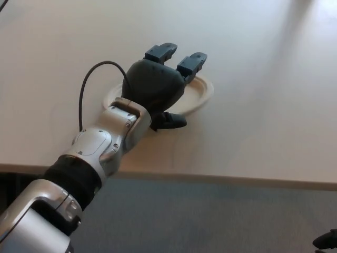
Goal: A person passes a plate to the robot and the robot grabs it with its left hand and places it at the centre of the table infront of it
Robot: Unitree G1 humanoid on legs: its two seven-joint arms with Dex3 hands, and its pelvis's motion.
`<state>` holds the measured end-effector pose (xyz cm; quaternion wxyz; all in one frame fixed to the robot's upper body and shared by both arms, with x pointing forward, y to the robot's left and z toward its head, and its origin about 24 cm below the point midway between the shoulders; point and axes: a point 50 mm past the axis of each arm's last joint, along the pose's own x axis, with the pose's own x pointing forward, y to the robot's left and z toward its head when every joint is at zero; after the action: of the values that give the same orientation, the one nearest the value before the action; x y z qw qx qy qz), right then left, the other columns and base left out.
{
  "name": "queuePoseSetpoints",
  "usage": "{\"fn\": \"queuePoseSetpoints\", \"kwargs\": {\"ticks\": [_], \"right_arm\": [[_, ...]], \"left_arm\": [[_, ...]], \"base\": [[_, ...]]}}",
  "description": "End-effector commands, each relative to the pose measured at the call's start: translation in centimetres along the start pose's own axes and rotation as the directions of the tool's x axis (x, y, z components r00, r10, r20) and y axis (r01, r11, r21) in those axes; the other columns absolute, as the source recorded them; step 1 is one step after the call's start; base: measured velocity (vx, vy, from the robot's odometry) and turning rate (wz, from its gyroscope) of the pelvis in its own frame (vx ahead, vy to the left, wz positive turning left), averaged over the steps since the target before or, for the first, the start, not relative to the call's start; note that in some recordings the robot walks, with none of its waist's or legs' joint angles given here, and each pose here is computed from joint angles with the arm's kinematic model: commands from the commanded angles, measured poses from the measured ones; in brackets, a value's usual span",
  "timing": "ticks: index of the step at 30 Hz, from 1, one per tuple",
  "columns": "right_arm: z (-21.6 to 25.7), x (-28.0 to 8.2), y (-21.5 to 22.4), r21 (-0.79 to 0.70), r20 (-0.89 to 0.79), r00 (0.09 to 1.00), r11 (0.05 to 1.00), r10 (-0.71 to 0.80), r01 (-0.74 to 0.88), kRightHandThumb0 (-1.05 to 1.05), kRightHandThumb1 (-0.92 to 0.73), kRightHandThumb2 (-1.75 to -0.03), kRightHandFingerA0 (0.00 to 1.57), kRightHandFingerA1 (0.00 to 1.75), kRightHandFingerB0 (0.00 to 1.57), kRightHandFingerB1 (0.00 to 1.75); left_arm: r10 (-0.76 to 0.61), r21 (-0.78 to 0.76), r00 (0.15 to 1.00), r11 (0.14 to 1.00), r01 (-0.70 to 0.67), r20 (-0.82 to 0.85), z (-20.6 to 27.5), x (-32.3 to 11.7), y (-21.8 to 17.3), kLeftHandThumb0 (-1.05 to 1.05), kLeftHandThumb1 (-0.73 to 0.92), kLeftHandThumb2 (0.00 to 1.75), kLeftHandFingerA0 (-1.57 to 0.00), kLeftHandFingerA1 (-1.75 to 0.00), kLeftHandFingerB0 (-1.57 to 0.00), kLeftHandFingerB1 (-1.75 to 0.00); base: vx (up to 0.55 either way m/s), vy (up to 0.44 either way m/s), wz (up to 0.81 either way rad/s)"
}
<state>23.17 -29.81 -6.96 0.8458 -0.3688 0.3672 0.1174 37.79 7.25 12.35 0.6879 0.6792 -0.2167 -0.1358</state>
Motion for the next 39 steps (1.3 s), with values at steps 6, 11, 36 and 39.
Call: {"fn": "queuePoseSetpoints", "kwargs": {"ticks": [6, 11, 36, 39], "right_arm": [[0.2, -0.1, -1.4, -0.013, -0.011, 1.0, 1.0, -0.028, 0.028, -0.75, -0.85, -0.63, 0.4, 0.58, 0.37, 0.46], [0.8, 0.1, -1.8, -0.038, 0.003, 0.999, 0.999, -0.035, 0.035, -0.75, -0.87, -0.64, 0.42, 0.6, 0.38, 0.48], [-0.8, 0.0, 0.7, -0.028, -0.056, 0.998, 0.999, 0.037, -0.039, -0.75, -0.68, -1.1, 0.36, 0.63, 0.27, 0.54], [-0.9, 0.0, 1.3, -0.042, -0.066, 0.996, 0.998, 0.052, -0.055, -0.73, -0.84, -0.65, 0.36, 0.57, 0.35, 0.47]], "left_arm": [[-0.131, -0.153, 0.991, 0.98, 0.129, -0.007, -0.1, -0.3, 0.8, -0.88, 0.47, 0.92, 0.0, -0.05, 0.0, -0.03], [-0.11, -0.295, 0.993, 0.948, 0.12, 0.051, 0.9, -0.4, 3.2, -0.77, 0.4, 0.87, 0.0, -0.08, 0.0, -0.1], [0.234, -0.562, 0.964, 0.818, -0.123, 0.129, 0.9, -21.1, 5.7, -0.75, 0.47, 0.86, -0.04, -0.23, -0.05, -0.2], [0.126, -0.575, 0.987, 0.817, -0.046, 0.101, 0.8, -22.8, 3.4, -0.77, 0.58, 0.59, -0.05, -0.27, -0.06, -0.24]], "base": [[0.0, 0.0, 0.0], [0.0, 0.0, 0.0], [0.0, 0.0, 0.0], [0.0, 0.0, 0.0]]}}
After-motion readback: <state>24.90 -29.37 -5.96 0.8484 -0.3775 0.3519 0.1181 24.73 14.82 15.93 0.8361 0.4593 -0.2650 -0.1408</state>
